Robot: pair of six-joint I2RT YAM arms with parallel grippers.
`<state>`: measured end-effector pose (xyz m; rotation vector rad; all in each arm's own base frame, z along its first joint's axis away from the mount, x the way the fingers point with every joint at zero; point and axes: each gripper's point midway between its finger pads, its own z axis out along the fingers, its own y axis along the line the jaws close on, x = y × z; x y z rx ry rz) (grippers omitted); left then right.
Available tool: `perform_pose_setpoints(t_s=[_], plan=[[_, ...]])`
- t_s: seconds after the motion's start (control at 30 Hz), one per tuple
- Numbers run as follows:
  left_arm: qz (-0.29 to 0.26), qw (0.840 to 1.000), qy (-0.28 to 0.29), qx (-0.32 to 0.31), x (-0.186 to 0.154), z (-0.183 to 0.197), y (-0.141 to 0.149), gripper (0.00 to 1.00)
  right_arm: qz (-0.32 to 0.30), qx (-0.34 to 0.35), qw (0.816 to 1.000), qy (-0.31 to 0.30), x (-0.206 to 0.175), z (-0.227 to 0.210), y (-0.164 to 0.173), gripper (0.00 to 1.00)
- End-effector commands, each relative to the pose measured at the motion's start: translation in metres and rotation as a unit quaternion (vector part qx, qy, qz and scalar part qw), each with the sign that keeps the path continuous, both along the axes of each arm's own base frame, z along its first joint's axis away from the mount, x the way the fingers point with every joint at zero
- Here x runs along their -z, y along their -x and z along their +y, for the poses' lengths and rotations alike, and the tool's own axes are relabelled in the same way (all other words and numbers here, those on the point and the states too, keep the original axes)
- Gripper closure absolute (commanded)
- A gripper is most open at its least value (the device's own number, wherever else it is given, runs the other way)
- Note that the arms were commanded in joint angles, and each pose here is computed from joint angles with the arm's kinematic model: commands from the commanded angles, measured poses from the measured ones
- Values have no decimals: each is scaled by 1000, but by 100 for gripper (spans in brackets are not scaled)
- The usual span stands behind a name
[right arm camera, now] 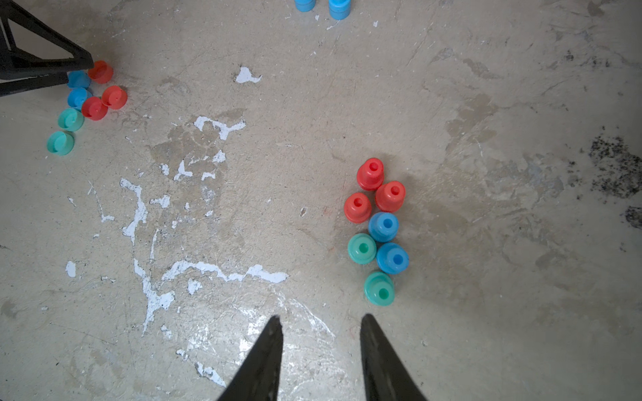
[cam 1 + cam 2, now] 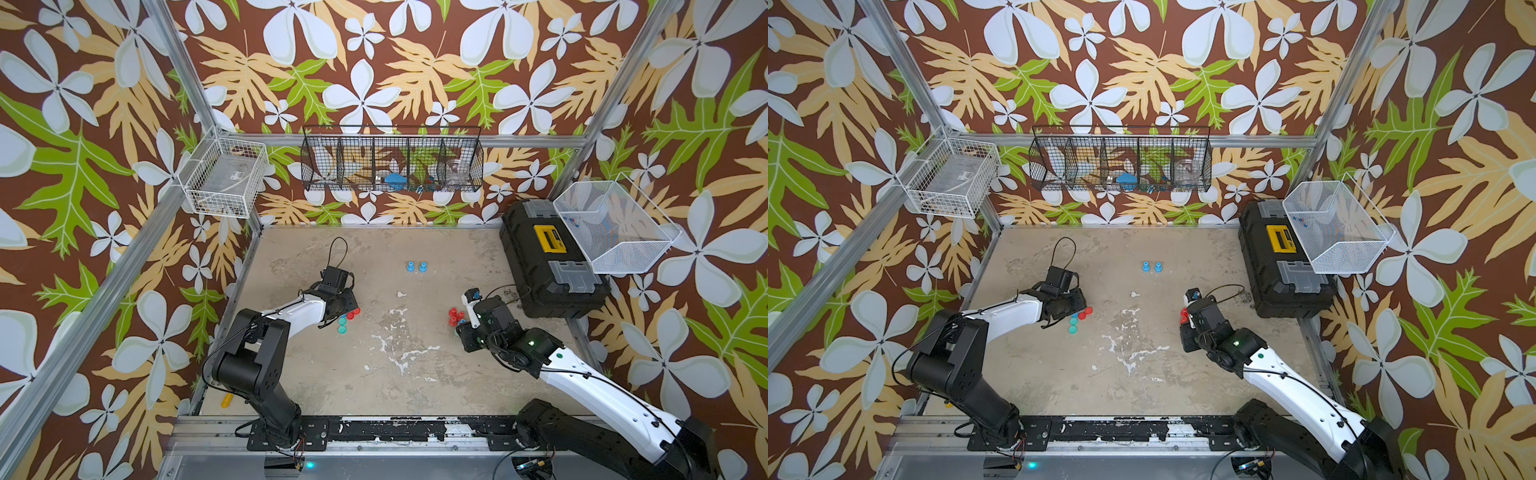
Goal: Close the stamp cap
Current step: Move the cover to the center of the board.
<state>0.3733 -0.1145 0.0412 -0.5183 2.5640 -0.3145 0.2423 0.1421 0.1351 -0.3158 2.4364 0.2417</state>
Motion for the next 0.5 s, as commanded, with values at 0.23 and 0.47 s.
perform_pose_setpoints(t_s=[0.23,0.47], plan=[[-3,1000,-8,-2,5,1,-9,40,-22,9,1000,-4,-9,-2,-4,61],[6,1000,-17,0,13,1,-13,40,-26,10,1000,-7,-11,-3,-3,62]])
